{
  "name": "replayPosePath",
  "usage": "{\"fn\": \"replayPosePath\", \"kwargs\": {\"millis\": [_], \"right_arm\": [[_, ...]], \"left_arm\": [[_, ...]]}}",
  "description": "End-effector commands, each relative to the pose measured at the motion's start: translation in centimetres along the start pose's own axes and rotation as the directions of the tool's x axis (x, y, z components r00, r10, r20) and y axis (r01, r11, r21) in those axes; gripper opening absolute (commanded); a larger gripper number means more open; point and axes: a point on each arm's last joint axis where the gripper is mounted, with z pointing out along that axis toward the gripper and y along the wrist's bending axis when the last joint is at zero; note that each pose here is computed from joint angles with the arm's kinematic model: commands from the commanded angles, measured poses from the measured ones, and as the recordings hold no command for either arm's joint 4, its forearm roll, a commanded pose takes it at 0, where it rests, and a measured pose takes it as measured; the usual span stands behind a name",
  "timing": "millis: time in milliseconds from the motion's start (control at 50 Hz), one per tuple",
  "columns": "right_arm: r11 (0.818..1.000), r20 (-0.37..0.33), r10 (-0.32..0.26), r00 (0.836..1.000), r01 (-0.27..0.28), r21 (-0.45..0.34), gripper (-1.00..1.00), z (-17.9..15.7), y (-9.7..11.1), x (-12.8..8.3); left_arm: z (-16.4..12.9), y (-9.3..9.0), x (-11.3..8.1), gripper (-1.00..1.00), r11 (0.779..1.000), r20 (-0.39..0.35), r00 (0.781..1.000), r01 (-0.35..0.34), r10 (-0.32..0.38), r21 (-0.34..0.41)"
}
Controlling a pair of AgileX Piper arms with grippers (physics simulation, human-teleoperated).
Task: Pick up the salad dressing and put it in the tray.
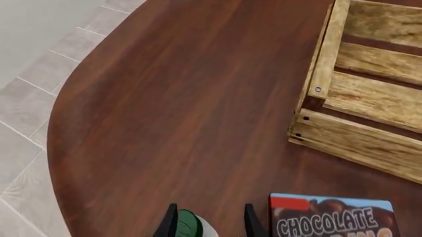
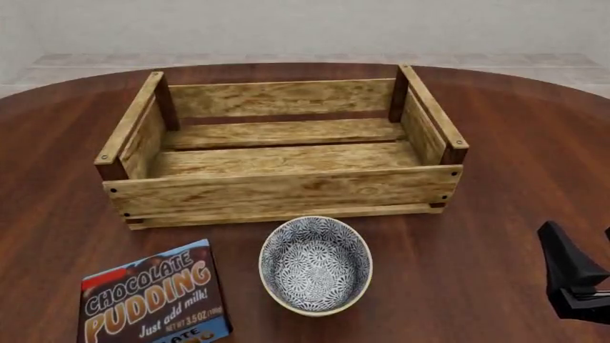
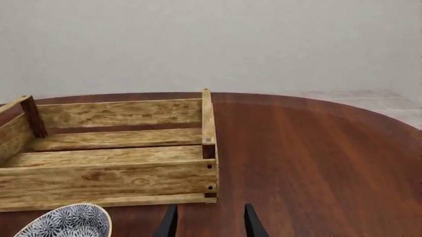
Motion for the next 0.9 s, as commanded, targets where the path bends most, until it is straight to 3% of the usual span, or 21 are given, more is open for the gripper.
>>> {"fn": "replayPosePath", "kwargs": {"millis": [20, 900], "right_arm": [[1.000, 0.000, 0.007, 1.000, -0.007, 0.010, 1.00, 0.0, -0.1, 0.0], [1.000, -0.017, -0.004, 1.000, 0.005, 0.007, 1.00, 0.4, 0.0, 0.1]], "left_arm": [[0.0, 0.2, 0.5, 1.00, 0.999, -0.014, 1.000, -0.008, 0.007, -0.034], [1.0, 0.8, 2.5, 1.00, 0.989, -0.074, 0.997, 0.024, -0.035, -0.144]]}}
